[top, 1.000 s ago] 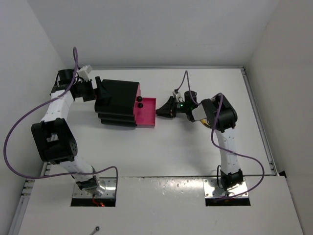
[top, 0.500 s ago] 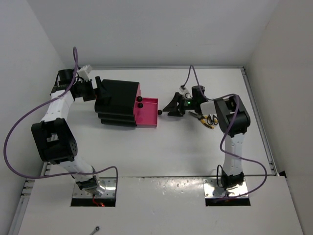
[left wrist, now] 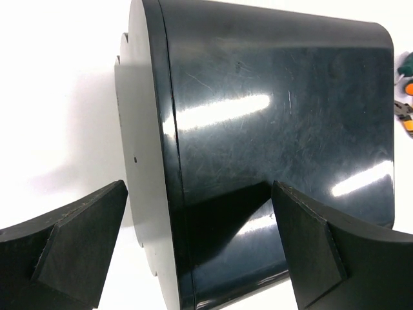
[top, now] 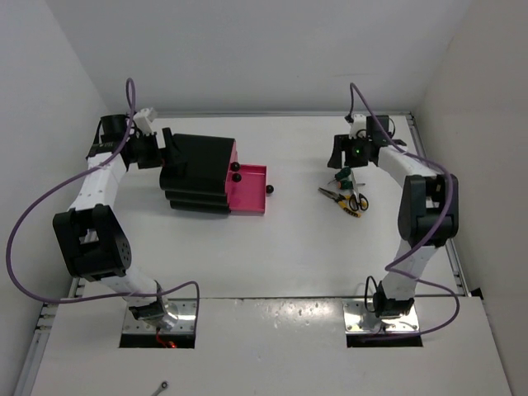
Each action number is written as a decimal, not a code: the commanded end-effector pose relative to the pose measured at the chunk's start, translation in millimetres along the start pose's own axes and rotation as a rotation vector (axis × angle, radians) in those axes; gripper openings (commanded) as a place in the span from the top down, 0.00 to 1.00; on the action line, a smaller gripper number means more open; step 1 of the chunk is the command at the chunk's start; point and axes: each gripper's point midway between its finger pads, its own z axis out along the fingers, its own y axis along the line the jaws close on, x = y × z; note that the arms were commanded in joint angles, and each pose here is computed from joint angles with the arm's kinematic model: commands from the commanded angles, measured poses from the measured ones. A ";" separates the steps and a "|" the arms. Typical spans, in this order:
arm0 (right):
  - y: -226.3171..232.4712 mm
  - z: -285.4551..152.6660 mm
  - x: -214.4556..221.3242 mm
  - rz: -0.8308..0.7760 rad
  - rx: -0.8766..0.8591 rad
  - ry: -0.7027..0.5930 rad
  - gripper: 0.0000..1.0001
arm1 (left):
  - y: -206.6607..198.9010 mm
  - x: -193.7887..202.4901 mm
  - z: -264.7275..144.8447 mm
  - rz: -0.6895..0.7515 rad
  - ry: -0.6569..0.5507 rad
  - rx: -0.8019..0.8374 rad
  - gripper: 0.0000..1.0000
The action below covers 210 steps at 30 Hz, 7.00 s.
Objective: Sort the tools into containers
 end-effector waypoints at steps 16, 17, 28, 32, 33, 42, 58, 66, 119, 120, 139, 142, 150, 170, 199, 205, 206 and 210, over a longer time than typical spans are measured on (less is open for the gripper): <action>-68.9 11.8 0.0 -0.033 0.202 0.060 0.34 | 21.2 3.1 4.2 0.057 0.008 -0.124 0.00; -70.5 15.0 0.1 -0.032 0.202 0.063 0.33 | 21.2 3.1 4.2 0.057 0.008 -0.124 0.00; -75.8 40.7 25.0 -0.002 0.183 0.165 0.31 | 23.5 7.0 5.0 0.052 0.016 -0.133 0.00; -73.6 36.5 34.2 -0.002 0.180 0.189 0.31 | 23.5 7.0 5.0 0.052 0.016 -0.133 0.00; -73.0 36.0 40.4 0.004 0.179 0.206 0.31 | 23.5 7.0 5.0 0.052 0.016 -0.133 0.00; -62.8 28.1 53.4 0.010 0.149 0.210 0.36 | 20.2 5.4 7.0 0.063 0.011 -0.127 0.00; -26.2 57.9 12.1 -0.026 0.065 0.138 0.70 | 22.5 11.4 10.3 0.054 0.027 -0.127 0.00; 32.4 41.5 -42.3 0.014 -0.121 -0.016 0.78 | 22.9 13.2 11.6 0.045 0.027 -0.127 0.00; 254.6 95.2 -33.6 -0.177 -0.425 -0.030 0.37 | 21.1 16.1 18.6 0.046 0.038 -0.111 0.00; 247.5 88.3 -38.1 -0.169 -0.415 -0.041 0.37 | 21.1 16.1 18.6 0.046 0.038 -0.111 0.00; 49.3 -30.4 20.7 -0.070 0.038 0.123 0.46 | 15.3 16.2 16.2 0.056 0.033 -0.105 0.00; 46.9 -35.8 33.8 0.116 0.093 0.125 0.43 | 16.9 16.1 16.1 0.056 0.033 -0.114 0.00; 16.2 -45.8 40.5 0.441 0.393 0.054 0.47 | 11.9 14.5 15.2 0.067 0.028 -0.108 0.00; -20.5 -20.2 71.9 0.648 0.553 0.138 0.40 | 14.6 16.2 16.2 0.067 0.028 -0.119 0.00; -49.4 18.8 67.2 0.597 0.541 0.129 0.94 | 18.5 22.5 22.2 0.058 0.044 -0.119 0.00; -1.9 4.0 56.4 0.471 0.346 0.151 1.00 | 16.5 22.6 22.4 0.049 0.044 -0.110 0.00; 13.3 3.4 57.0 0.419 0.305 0.156 1.00 | 16.5 22.6 22.4 0.049 0.044 -0.110 0.00; 60.8 -8.2 57.2 0.272 0.139 0.127 1.00 | 16.5 22.6 22.4 0.049 0.044 -0.110 0.00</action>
